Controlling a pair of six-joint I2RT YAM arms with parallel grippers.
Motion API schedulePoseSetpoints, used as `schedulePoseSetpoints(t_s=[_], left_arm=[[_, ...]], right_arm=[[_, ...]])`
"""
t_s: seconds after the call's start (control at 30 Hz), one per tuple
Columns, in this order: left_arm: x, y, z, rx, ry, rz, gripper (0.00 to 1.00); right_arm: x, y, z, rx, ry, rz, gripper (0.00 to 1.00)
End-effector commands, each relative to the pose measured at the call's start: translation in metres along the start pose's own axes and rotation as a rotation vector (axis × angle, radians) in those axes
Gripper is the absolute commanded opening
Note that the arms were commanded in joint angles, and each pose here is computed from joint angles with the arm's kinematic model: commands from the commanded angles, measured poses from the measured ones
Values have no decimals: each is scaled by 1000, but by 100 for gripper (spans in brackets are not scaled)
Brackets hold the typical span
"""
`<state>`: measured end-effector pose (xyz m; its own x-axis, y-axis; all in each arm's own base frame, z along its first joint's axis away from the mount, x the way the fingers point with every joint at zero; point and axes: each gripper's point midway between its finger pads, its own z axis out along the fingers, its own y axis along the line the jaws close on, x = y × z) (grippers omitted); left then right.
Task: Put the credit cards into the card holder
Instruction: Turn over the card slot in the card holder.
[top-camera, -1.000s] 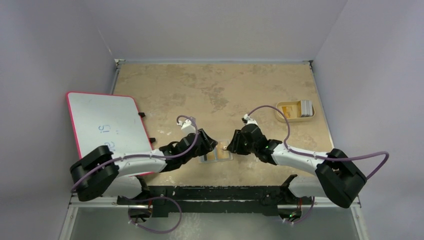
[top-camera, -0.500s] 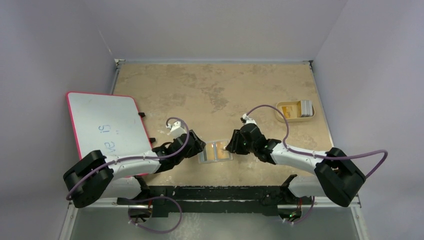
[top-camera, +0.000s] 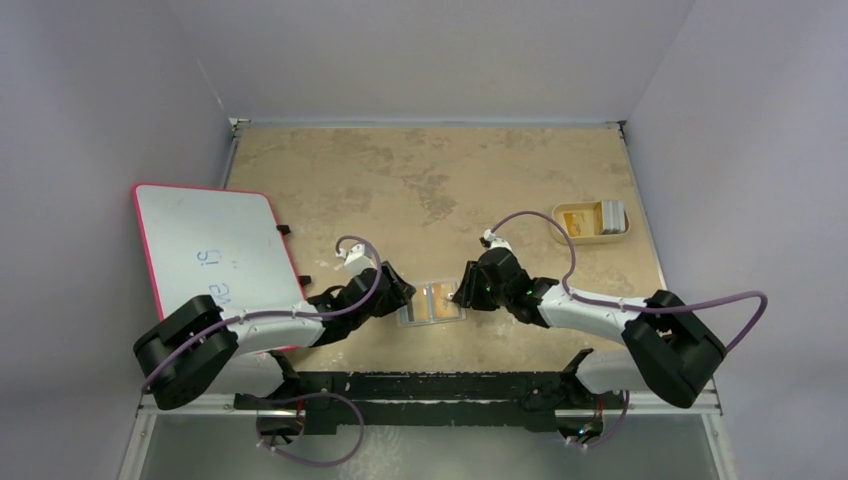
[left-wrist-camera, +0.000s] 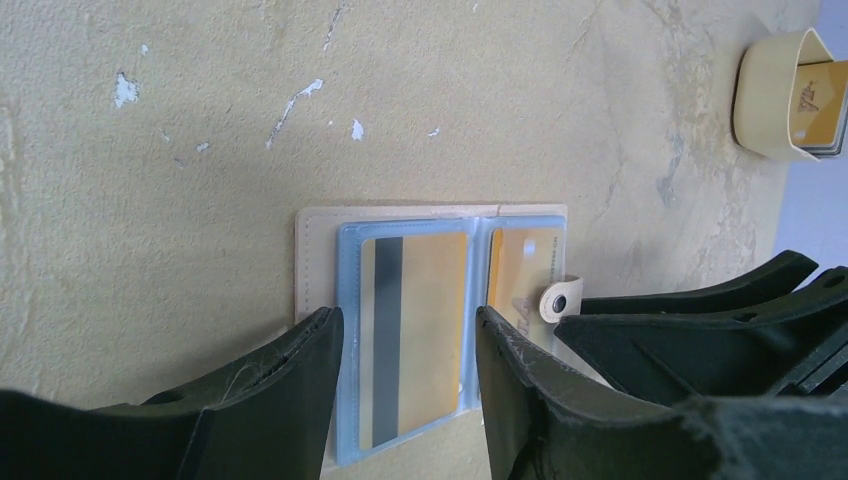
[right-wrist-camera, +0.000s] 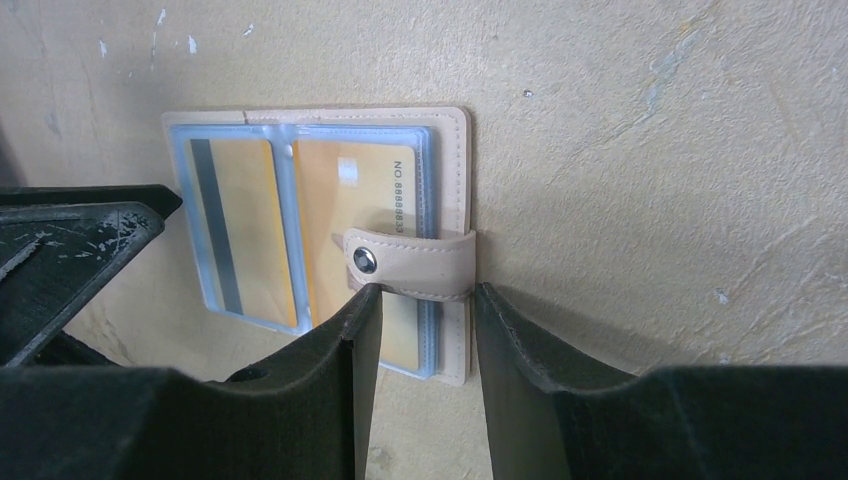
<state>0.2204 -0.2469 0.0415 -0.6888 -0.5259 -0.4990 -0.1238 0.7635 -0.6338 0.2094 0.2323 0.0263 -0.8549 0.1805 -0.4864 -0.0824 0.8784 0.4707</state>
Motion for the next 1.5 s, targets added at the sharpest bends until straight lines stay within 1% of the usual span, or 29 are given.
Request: schedulePoseSetpoints(t_s=[0.0,0.33,0.8,0.9,1.0,1.23,1.47], left_arm=[[-5,-9,2,33,-18,-24,50],[-2,1,5,-5,-18,-25,49],[0,-1,8,-9,-7,-32,47],[0,-8,8,25,-4,-43,46],[-1,-17,7,64,-3,-53,41],[-3,-39,0,169,4,-74,35],[-8,-48,-5,204,-8,-78,33]], right_arm=[[-16,17,-2,-46,-40,-14,42],[-14,16,-2,-45,-38,-12,42],[-8,13,5,-40,-20,-11,41],[-6,12,8,-40,-14,-12,41],[-3,11,10,-44,-7,-11,41],[-2,11,11,-46,-7,-9,41],[-2,11,10,-48,-4,-11,41]])
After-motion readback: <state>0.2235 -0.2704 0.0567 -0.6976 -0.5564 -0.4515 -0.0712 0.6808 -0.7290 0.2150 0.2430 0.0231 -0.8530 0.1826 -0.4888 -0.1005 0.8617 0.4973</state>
